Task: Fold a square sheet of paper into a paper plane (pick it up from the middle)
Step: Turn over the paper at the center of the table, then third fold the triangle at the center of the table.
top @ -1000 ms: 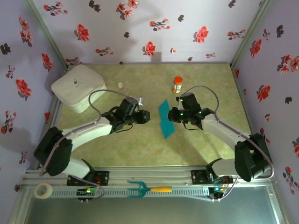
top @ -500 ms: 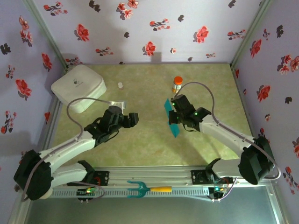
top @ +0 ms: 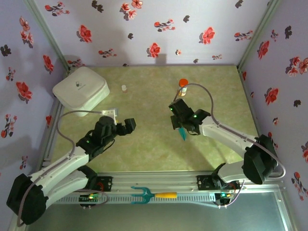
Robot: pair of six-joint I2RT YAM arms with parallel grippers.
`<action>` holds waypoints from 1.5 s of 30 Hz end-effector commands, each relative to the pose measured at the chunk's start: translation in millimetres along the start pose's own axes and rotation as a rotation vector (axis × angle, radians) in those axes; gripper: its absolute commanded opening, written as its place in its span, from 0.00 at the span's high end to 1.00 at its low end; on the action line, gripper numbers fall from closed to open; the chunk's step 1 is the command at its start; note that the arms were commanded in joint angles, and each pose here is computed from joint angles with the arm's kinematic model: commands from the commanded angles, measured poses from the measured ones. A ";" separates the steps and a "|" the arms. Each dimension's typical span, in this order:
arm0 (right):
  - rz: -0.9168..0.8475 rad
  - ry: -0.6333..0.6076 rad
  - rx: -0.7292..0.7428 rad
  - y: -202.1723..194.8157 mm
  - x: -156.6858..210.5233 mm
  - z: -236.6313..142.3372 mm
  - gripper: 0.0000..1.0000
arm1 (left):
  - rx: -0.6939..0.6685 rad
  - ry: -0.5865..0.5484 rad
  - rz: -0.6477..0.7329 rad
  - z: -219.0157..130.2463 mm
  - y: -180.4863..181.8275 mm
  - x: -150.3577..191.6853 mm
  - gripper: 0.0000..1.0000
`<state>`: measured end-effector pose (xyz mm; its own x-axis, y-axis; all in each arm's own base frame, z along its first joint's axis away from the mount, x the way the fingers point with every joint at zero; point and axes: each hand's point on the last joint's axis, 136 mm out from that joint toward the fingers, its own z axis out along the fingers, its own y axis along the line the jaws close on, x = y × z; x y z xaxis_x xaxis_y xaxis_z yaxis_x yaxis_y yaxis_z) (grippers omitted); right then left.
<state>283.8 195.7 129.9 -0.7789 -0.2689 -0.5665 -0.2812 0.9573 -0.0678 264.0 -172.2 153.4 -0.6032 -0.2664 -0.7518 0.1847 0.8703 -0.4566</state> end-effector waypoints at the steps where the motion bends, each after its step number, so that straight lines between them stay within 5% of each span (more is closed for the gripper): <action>1: -0.070 0.003 0.137 -9.1 -8.2 2.9 1.00 | -0.022 -0.024 -0.027 -3.7 6.3 -4.2 0.00; 7: -0.055 0.032 0.323 -17.4 -7.5 18.2 0.99 | -0.087 -0.012 -0.033 -6.9 16.0 -6.0 0.00; 15: -0.154 0.129 0.314 37.9 5.1 51.5 0.97 | -0.198 -0.027 -0.071 -19.1 35.2 -12.9 0.00; 20: -0.089 0.275 0.012 102.2 26.6 72.0 0.90 | -0.197 -0.013 -0.058 -21.5 33.0 -14.3 0.00; 24: 0.058 0.307 -0.316 142.1 20.1 61.4 0.71 | -0.184 0.003 -0.058 -20.3 30.1 -12.2 0.00; 30: 0.311 0.261 -0.551 112.5 -3.2 36.6 0.51 | -0.094 0.093 -0.040 -4.1 11.3 1.2 0.01; 33: 0.398 0.253 -0.569 80.9 -0.1 36.1 0.55 | -0.039 0.165 -0.035 9.4 -2.6 10.6 0.04; 37: 0.515 0.269 -0.587 48.8 13.1 47.7 0.73 | 0.036 0.257 -0.050 29.4 -22.5 22.2 0.14; 45: 0.638 0.303 -0.662 42.2 26.3 67.1 0.93 | 0.111 0.396 -0.125 64.5 -52.6 46.1 0.33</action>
<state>285.0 222.6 52.5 -0.9776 0.1798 -0.1096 0.0686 0.7640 0.6415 274.0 -231.8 100.2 -0.8598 -0.1687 -0.4819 0.1301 0.8403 -0.5262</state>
